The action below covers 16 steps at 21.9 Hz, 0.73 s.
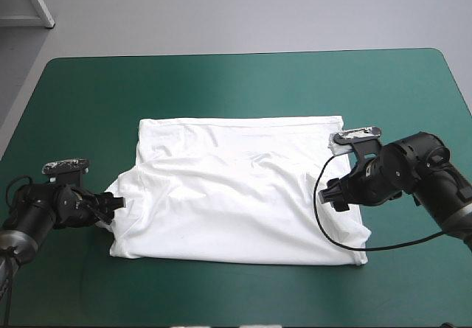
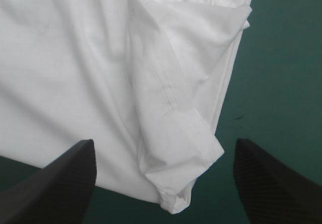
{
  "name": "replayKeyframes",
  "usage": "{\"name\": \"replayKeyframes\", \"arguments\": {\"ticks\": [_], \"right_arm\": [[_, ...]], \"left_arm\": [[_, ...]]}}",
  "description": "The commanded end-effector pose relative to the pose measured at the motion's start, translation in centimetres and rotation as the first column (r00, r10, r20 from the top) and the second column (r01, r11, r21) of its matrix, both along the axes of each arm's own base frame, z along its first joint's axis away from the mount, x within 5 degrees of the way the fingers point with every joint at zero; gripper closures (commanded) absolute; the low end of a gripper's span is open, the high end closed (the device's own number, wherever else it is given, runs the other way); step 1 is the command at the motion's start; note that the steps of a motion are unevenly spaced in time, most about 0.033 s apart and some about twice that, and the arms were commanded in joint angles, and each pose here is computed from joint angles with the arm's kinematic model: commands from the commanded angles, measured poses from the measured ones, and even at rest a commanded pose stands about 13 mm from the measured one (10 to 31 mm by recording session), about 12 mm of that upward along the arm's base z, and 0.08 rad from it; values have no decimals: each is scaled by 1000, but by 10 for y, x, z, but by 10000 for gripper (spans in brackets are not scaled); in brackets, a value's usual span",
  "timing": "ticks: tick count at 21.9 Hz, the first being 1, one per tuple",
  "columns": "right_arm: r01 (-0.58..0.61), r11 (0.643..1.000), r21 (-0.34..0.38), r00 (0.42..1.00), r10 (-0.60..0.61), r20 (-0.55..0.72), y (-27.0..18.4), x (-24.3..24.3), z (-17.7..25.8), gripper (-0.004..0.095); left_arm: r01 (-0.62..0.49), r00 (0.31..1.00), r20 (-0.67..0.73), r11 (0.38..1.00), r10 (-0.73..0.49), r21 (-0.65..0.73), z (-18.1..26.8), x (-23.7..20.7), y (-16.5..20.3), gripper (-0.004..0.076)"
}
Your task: Fold the cloth
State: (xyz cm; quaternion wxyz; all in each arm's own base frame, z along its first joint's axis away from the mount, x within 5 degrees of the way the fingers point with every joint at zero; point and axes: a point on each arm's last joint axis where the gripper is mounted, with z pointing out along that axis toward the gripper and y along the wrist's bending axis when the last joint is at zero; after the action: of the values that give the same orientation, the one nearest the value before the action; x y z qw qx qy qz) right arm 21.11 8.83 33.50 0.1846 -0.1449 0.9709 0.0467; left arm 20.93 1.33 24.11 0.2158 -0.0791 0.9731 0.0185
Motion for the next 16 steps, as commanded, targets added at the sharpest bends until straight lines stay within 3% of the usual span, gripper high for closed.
{"name": "replayKeyframes", "arguments": {"ticks": [1, 5, 7, 8, 12, 16], "right_arm": [[-11, 999, 30, 996, 9, 85, -3, -6, 20, 213], [-12, 999, 34, 995, 8, 96, -5, -11, 24, 236], [-14, 999, 33, 995, 11, 95, -5, -12, 24, 238], [-14, 999, 33, 995, 11, 95, -5, -12, 24, 238], [-18, 999, 35, 994, 14, 105, -5, -11, 25, 238], [-17, 999, 29, 994, 14, 109, -5, -11, 25, 238]], "left_arm": [[-7, 996, 86, 999, 11, -44, -4, 11, -2, 197], [-25, 1000, 14, 997, 26, -75, -32, 28, -3, 208], [-23, 1000, -12, 996, 22, -81, -36, 28, -3, 310], [-8, 1000, -19, 995, 6, -97, -36, 27, -5, 431], [32, 999, -16, 994, -34, -105, -33, 24, -8, 729], [44, 998, 56, 995, -39, -94, -15, 22, -8, 729]]}}
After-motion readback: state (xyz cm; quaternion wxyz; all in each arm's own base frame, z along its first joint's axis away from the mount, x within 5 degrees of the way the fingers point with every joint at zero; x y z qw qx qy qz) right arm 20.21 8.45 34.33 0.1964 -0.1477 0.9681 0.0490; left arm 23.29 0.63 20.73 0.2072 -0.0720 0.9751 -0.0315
